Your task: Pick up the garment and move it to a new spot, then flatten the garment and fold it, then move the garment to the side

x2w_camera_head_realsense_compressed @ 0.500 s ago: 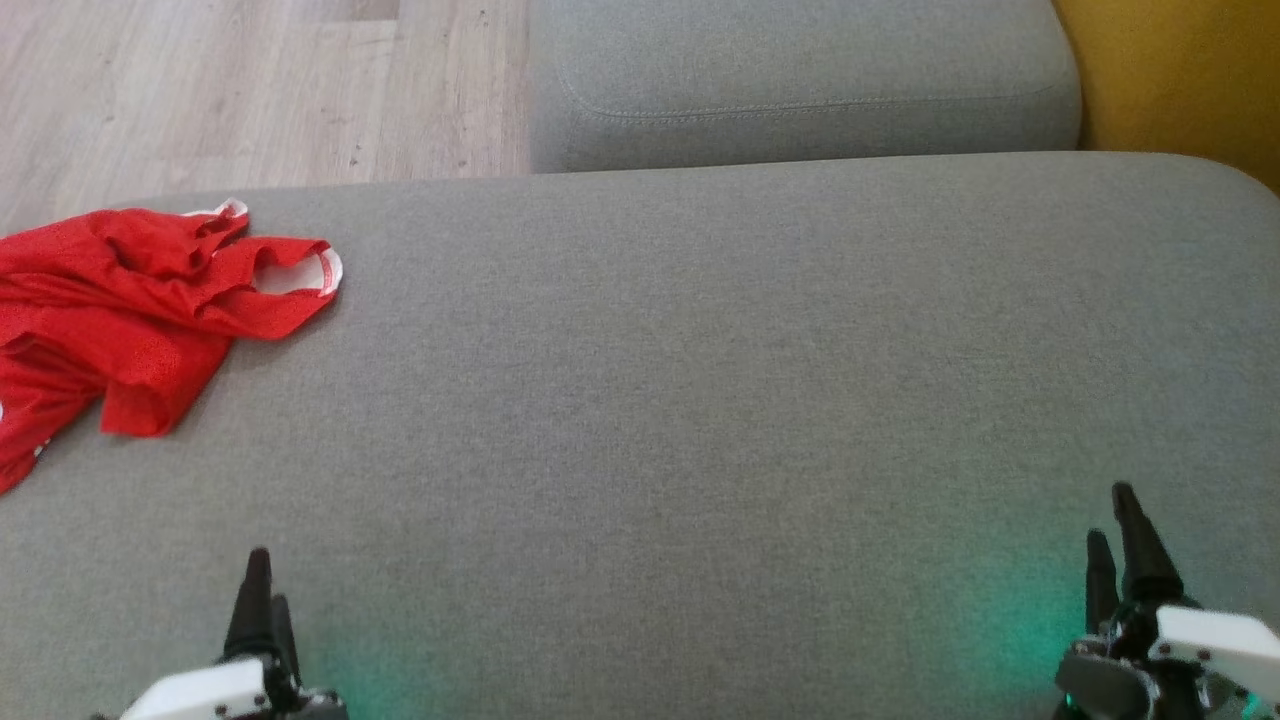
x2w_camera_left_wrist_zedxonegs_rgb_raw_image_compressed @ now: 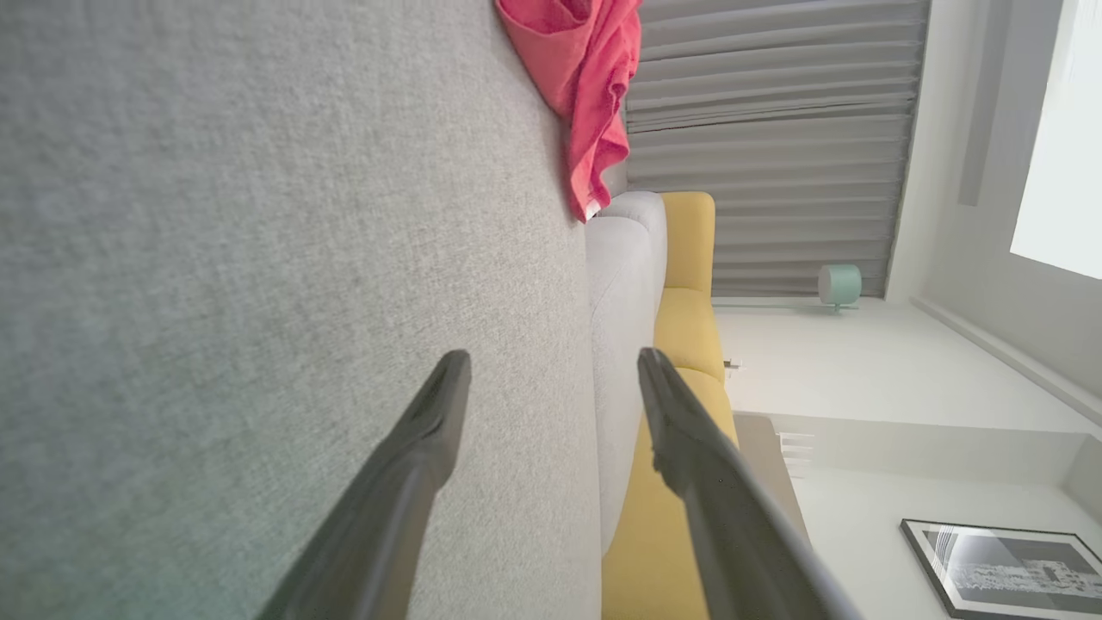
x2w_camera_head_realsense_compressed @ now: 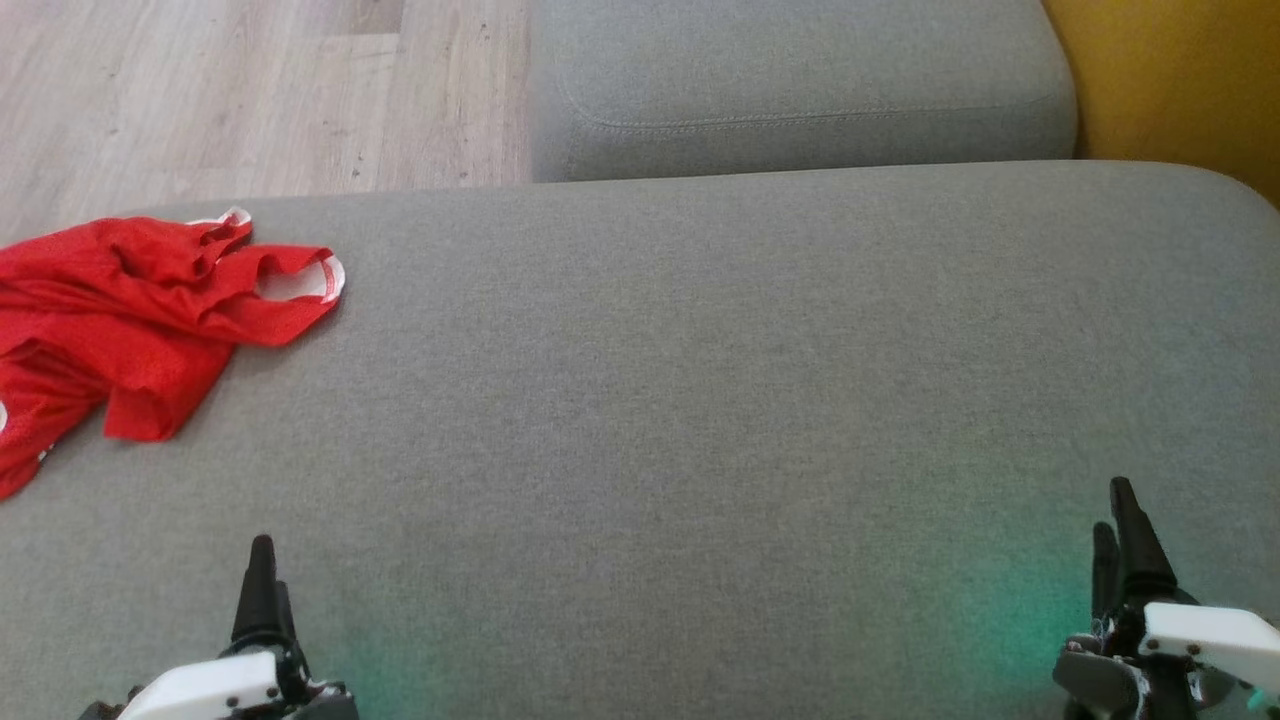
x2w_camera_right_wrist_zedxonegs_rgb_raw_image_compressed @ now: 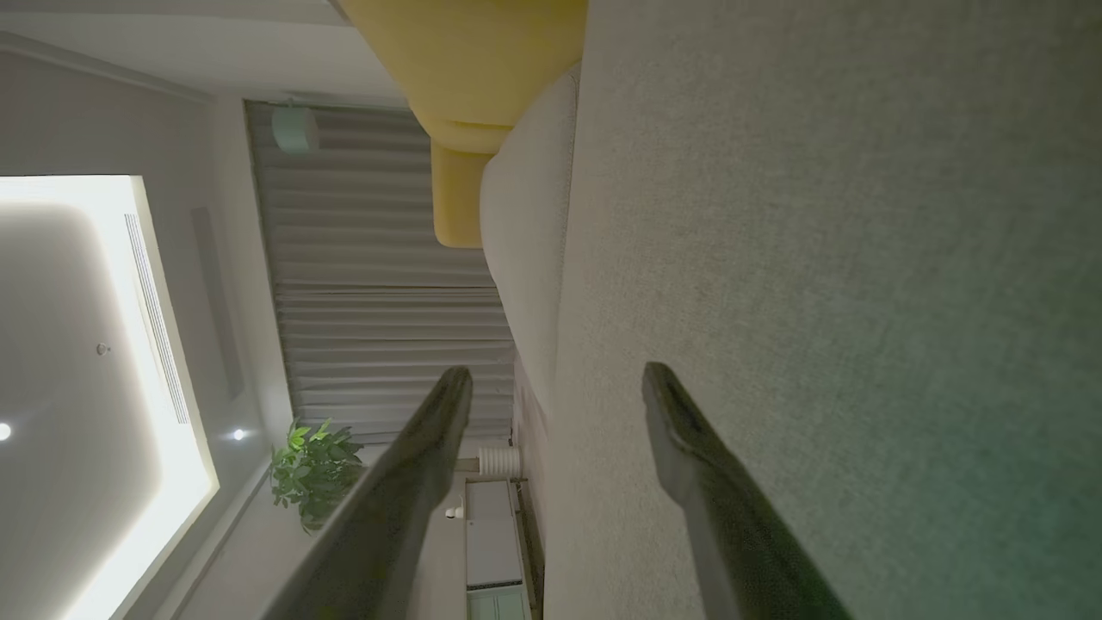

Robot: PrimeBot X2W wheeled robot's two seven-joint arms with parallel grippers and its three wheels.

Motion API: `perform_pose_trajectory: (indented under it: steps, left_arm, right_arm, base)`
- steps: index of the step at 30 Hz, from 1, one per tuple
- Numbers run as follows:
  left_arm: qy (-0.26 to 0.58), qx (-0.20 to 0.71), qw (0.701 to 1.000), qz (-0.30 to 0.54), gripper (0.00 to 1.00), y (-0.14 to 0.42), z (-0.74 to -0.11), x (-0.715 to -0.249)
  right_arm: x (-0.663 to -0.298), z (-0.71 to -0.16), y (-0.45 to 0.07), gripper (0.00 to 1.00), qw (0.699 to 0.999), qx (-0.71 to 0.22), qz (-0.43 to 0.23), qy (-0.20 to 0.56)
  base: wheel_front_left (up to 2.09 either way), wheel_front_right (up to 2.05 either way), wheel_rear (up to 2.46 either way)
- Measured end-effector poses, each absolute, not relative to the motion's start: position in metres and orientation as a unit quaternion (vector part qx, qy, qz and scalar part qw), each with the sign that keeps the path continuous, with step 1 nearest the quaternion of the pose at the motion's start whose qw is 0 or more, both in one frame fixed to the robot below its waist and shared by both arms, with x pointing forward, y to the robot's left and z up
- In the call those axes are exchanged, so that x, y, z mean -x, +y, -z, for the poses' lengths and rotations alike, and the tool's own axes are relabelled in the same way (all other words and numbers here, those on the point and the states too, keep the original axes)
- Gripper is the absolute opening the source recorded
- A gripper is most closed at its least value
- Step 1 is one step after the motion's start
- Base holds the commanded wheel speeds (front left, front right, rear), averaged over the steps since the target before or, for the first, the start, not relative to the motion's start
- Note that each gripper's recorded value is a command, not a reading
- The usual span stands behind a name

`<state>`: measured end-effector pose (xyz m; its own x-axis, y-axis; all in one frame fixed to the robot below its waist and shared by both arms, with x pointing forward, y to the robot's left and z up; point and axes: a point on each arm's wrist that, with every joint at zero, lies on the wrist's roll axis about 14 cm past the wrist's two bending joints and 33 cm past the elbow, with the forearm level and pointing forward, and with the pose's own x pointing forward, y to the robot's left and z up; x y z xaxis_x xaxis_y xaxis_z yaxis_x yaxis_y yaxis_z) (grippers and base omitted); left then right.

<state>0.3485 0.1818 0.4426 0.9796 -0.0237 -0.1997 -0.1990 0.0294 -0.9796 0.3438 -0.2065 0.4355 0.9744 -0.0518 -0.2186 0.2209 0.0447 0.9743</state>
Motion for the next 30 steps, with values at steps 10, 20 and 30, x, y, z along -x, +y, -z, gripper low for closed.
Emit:
perform_pose_trajectory:
  steps: [10,20,30]
  left_arm:
    - [0.072,0.645,0.759,-0.053,1.00,0.182,-0.455,-0.352]
    - [0.080,0.565,0.821,-0.032,1.00,0.170,-0.460,-0.351]
    - [0.088,0.491,0.866,-0.018,1.00,0.161,-0.458,-0.347]
  right_arm:
    - [-0.347,-0.448,-0.207,1.00,0.771,-0.630,0.082,0.051]
    - [-0.349,-0.457,-0.197,1.00,0.829,-0.553,0.056,0.056]
    - [-0.349,-0.460,-0.186,1.00,0.874,-0.481,0.036,0.062]
  base:
    - [0.00,0.00,0.00]
    - [0.00,0.00,0.00]
    - [0.00,0.00,0.00]
